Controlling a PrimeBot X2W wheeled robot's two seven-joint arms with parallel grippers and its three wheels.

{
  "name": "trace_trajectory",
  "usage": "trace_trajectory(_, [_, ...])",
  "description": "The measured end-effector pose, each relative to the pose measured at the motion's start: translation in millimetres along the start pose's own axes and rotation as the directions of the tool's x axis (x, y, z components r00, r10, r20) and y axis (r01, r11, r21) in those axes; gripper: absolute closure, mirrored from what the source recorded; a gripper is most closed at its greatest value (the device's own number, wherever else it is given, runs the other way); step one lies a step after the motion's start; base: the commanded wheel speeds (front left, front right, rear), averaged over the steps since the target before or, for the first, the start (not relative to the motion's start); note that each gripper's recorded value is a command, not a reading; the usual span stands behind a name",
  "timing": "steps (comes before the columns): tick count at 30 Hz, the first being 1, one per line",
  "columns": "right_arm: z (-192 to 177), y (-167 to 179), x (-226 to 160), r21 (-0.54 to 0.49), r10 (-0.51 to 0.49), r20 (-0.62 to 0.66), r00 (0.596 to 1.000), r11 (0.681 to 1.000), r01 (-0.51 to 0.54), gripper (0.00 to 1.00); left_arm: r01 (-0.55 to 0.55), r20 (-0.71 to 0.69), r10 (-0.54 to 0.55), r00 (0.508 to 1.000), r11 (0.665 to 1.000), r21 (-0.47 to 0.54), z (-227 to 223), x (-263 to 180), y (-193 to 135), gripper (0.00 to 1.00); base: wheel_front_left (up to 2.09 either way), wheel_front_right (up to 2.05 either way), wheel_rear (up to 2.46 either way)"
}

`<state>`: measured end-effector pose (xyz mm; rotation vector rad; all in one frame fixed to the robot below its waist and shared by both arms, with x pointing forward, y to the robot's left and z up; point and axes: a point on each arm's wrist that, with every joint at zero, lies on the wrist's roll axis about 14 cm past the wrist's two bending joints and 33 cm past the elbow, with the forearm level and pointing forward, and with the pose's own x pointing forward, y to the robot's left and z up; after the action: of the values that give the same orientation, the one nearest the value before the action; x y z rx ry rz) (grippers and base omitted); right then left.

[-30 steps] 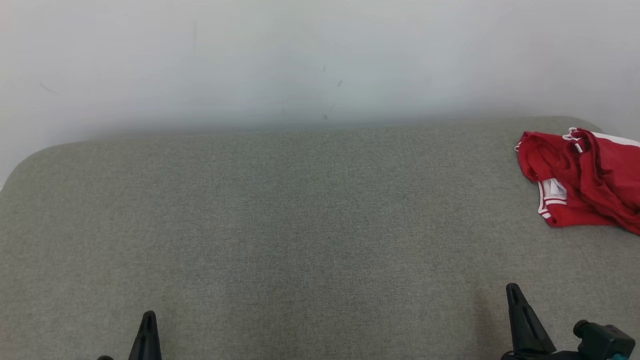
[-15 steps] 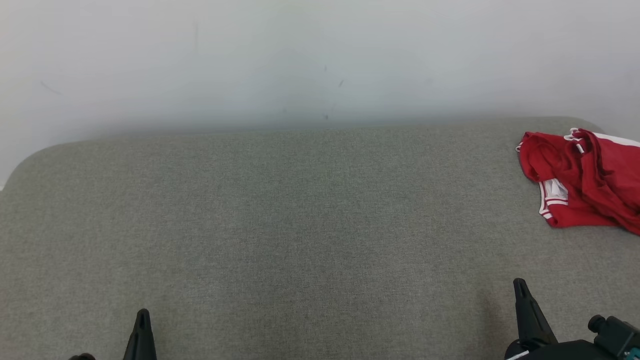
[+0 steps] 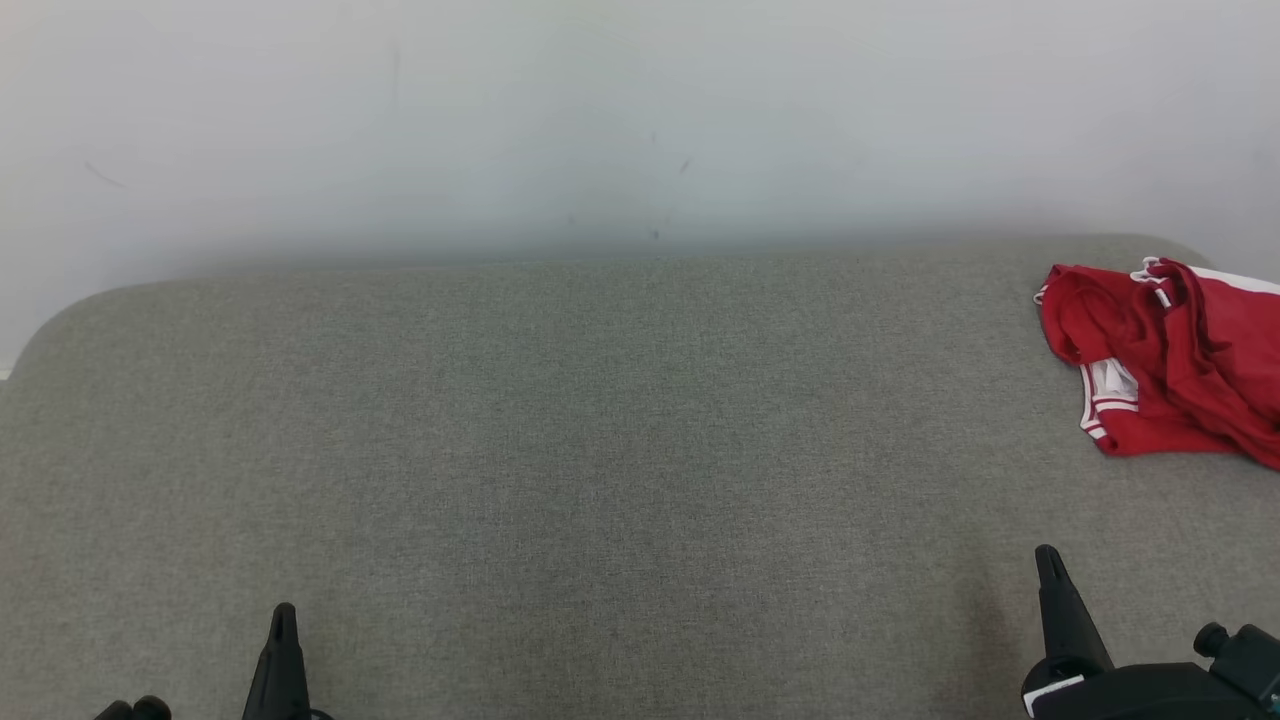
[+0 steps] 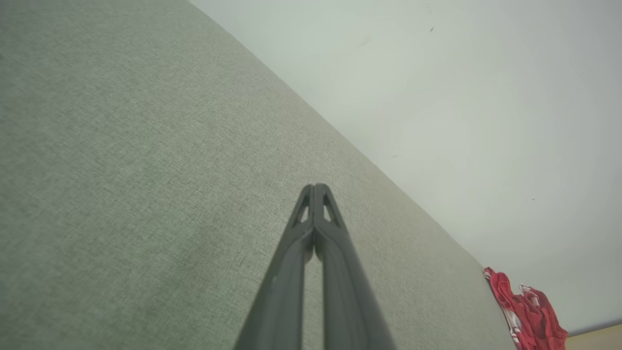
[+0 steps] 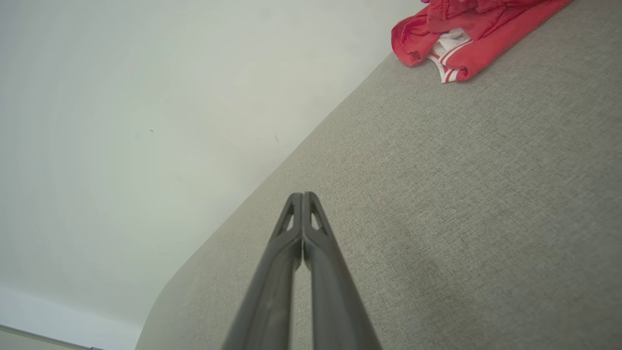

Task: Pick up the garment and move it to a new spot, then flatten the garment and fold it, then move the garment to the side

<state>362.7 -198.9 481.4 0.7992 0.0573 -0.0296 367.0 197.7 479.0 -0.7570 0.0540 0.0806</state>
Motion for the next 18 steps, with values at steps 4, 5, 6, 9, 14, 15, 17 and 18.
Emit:
trace_trajectory(4, [2.4,1.6,2.9,0.051,0.001,0.004,1.0,0.999,-0.001,1.0,-0.003,-0.005,0.002,1.0,0.999,-0.053,0.1,0.6,0.5,1.0,0.0,0.0,0.0])
trace_trajectory(5, [2.2,1.2,2.9,0.062,-0.001,0.004,1.0,0.998,0.001,1.0,-0.001,-0.006,0.0,1.0,0.998,-0.065,0.0,0.7,0.3,1.0,0.0,0.0,0.0])
trace_trajectory(6, [2.3,0.7,2.9,0.075,-0.003,0.004,1.0,0.997,0.003,1.0,-0.001,-0.008,0.0,1.0,0.997,-0.077,-0.1,0.9,0.2,1.0,0.0,0.0,0.0])
trace_trajectory(9, [2.8,0.1,3.3,0.111,-0.007,0.004,1.0,0.994,0.007,1.0,-0.003,-0.009,0.001,1.0,0.993,-0.118,0.4,1.7,0.2,1.0,0.0,0.0,0.0])
trace_trajectory(14, [4.1,0.8,5.3,0.168,-0.008,0.004,1.0,0.986,0.007,1.0,0.002,-0.007,-0.003,1.0,0.984,-0.177,2.8,4.5,-2.0,1.0,0.0,0.0,0.0])
trace_trajectory(15, [4.8,1.5,6.2,0.179,-0.007,0.007,1.0,0.984,0.006,1.0,0.0,-0.01,-0.002,1.0,0.982,-0.188,2.4,4.5,-1.7,1.0,0.0,0.0,0.0])
trace_trajectory(17, [5.8,2.8,7.7,0.198,-0.004,0.008,1.0,0.98,0.002,1.0,-0.001,-0.012,-0.002,1.0,0.978,-0.207,2.4,4.7,-1.5,1.0,0.0,0.0,0.0])
trace_trajectory(18, [6.1,3.0,7.9,0.209,-0.004,0.009,1.0,0.978,0.002,1.0,-0.001,-0.013,-0.002,1.0,0.976,-0.218,2.6,4.9,-1.6,1.0,0.0,0.0,0.0])
